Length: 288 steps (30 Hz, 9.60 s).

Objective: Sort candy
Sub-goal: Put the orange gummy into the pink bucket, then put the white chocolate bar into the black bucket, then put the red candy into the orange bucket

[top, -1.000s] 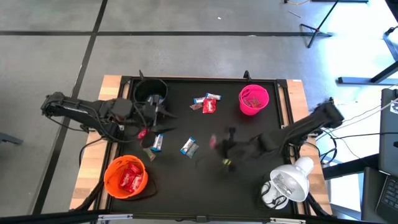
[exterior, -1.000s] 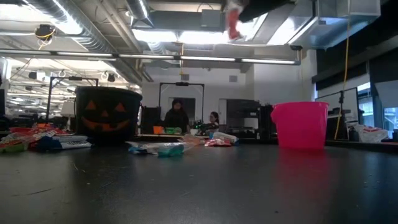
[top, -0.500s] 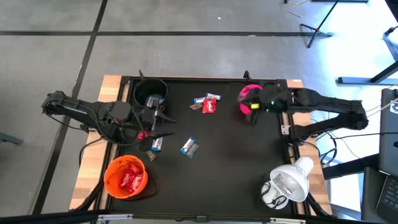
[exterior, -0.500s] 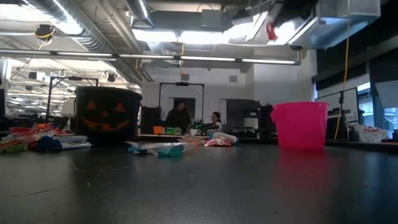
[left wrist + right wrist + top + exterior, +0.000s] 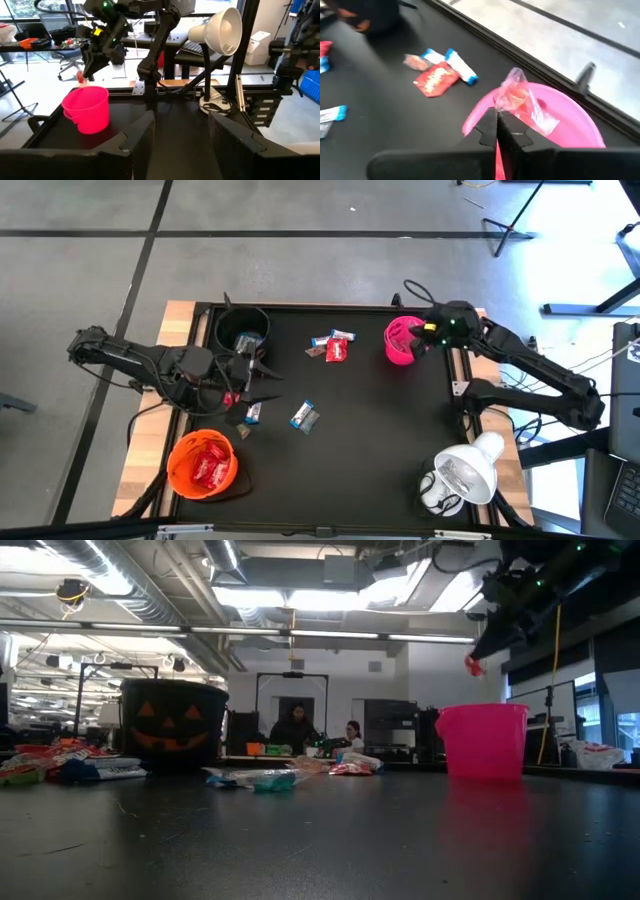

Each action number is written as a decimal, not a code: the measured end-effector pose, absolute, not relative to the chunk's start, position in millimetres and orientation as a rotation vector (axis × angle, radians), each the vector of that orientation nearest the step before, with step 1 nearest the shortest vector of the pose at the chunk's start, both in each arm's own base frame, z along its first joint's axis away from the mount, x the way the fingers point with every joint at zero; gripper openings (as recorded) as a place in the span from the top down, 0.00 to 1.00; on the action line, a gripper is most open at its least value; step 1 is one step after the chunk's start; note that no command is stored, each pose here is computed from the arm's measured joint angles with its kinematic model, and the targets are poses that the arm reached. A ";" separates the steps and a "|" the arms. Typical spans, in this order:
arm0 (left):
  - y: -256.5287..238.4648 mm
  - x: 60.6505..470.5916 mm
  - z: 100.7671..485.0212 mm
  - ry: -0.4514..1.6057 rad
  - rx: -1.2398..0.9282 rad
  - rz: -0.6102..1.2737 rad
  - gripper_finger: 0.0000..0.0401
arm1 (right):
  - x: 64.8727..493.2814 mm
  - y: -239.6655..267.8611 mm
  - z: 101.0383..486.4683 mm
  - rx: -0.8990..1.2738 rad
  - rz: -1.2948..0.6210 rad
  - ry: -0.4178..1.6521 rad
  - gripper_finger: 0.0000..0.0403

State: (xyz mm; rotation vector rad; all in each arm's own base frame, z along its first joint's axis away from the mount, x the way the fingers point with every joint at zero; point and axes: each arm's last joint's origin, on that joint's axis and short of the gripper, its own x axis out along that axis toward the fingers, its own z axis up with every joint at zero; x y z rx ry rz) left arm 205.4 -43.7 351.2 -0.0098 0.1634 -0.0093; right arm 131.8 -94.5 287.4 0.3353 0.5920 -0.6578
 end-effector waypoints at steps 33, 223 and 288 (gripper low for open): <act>-27.0 203.8 260.9 1.140 -0.245 0.298 0.61 | 158.9 -64.4 352.7 0.241 -0.211 0.152 0.47; 12.0 168.6 162.2 1.354 -0.501 0.502 0.95 | 205.1 15.8 341.8 0.073 -0.073 0.188 0.47; -119.2 126.9 389.6 1.352 -0.415 0.056 1.00 | 242.2 18.1 312.0 0.027 -0.109 0.309 0.47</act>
